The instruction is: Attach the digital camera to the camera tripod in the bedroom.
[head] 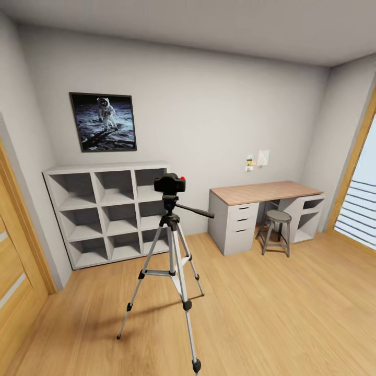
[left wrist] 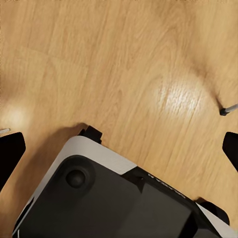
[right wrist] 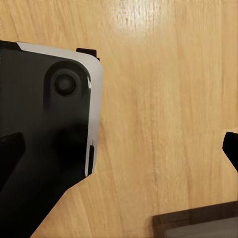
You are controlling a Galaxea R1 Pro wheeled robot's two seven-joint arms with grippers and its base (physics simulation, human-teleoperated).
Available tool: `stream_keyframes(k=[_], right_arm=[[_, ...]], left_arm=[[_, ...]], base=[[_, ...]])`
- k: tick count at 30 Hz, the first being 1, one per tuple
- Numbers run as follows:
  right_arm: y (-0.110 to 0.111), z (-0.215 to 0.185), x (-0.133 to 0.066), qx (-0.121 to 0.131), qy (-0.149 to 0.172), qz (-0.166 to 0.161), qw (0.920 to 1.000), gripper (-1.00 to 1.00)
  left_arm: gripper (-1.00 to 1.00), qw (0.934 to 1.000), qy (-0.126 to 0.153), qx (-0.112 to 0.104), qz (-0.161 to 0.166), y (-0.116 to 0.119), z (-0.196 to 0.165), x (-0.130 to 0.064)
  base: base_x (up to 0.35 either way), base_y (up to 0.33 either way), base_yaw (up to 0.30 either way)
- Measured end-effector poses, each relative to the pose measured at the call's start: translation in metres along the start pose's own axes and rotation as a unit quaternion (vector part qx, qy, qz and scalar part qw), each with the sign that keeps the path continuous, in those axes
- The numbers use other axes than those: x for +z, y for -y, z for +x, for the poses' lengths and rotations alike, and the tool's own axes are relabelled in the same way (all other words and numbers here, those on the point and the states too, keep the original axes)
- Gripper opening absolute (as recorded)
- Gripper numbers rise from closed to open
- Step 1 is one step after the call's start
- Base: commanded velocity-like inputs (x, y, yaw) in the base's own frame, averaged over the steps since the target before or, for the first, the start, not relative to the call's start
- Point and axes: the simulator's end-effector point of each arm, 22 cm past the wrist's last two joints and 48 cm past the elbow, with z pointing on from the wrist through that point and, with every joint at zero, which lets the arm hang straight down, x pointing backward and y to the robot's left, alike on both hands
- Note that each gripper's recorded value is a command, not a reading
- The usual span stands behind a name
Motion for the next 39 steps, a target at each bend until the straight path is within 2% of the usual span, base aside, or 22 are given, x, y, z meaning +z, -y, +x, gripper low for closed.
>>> stream_keyframes(k=[39], right_arm=[[-0.0007,-0.0070,-0.0002,-0.003,0.009,0.000,1.0000,1.00]], left_arm=[[1.00,1.0000,0.007,-0.001,0.004,0.0029,-0.0054,-0.0024]], base=[[0.000,0.000,0.000]])
